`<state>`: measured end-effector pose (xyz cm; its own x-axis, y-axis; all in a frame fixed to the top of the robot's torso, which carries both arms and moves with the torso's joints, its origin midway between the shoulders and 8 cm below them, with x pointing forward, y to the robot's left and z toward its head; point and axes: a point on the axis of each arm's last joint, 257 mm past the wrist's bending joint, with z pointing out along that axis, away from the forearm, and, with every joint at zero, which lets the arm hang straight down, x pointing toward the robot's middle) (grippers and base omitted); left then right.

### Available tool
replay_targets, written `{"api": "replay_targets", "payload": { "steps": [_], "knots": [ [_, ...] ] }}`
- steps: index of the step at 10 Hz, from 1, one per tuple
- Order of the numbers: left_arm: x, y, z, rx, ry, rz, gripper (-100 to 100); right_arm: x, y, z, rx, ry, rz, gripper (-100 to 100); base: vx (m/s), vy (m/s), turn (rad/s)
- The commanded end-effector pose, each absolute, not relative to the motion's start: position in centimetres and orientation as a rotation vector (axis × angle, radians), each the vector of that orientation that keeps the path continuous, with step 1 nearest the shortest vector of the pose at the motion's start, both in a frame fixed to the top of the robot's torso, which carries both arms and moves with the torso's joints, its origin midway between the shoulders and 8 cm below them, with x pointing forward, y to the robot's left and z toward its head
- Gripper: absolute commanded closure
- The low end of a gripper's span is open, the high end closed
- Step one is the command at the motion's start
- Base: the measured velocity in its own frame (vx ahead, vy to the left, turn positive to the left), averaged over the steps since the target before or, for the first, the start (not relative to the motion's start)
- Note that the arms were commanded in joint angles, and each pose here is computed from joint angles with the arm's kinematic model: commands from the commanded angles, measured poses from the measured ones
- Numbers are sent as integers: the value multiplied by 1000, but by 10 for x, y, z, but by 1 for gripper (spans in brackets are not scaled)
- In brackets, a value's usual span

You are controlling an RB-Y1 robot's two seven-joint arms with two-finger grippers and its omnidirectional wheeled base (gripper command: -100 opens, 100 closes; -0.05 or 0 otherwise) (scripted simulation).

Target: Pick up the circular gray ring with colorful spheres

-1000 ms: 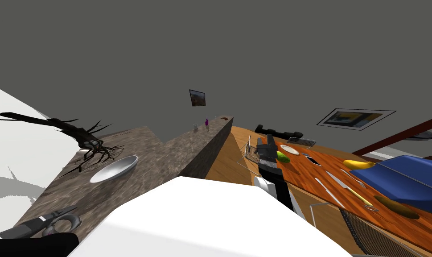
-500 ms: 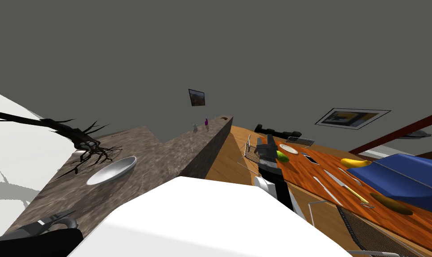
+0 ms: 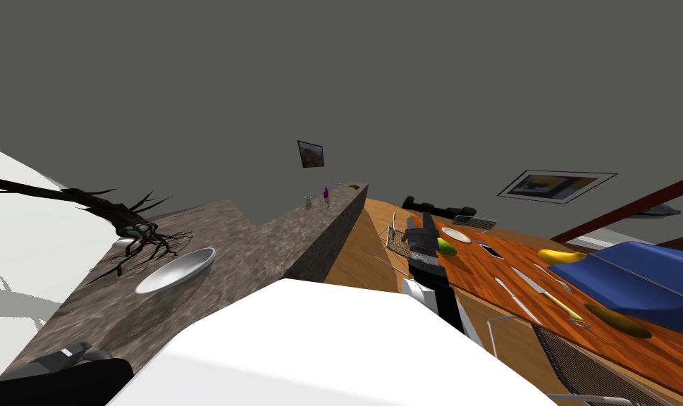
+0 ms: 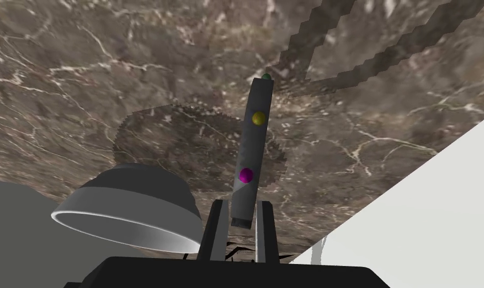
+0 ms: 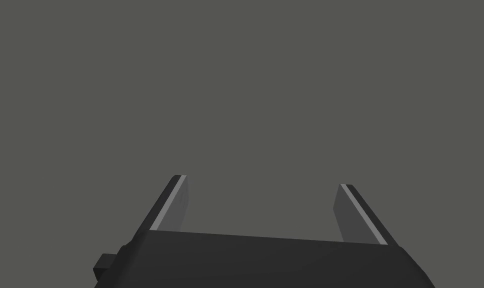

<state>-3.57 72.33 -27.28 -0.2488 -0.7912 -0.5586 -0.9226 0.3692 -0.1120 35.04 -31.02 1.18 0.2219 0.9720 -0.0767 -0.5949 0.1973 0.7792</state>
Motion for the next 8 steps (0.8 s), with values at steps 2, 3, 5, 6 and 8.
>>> {"api": "replay_targets", "payload": {
  "steps": [2,3,5,6,8],
  "knots": [
    [-36,723,-273,-1476,2102,323,100,350,-310,12,703,658,1215,0,0,0,0],
    [-35,723,-273,-1475,2102,323,0,350,-310,12,703,658,1215,0,0,0,0],
    [-31,725,-264,-1476,2106,324,100,350,-310,12,703,658,1215,0,7,-4,19],
    [-29,725,-261,-1474,2109,323,100,350,-310,12,703,658,1215,0,6,-8,26],
    [-30,725,-263,-1475,2107,324,0,350,-310,12,703,658,1215,0,0,0,0]
  ]
}}
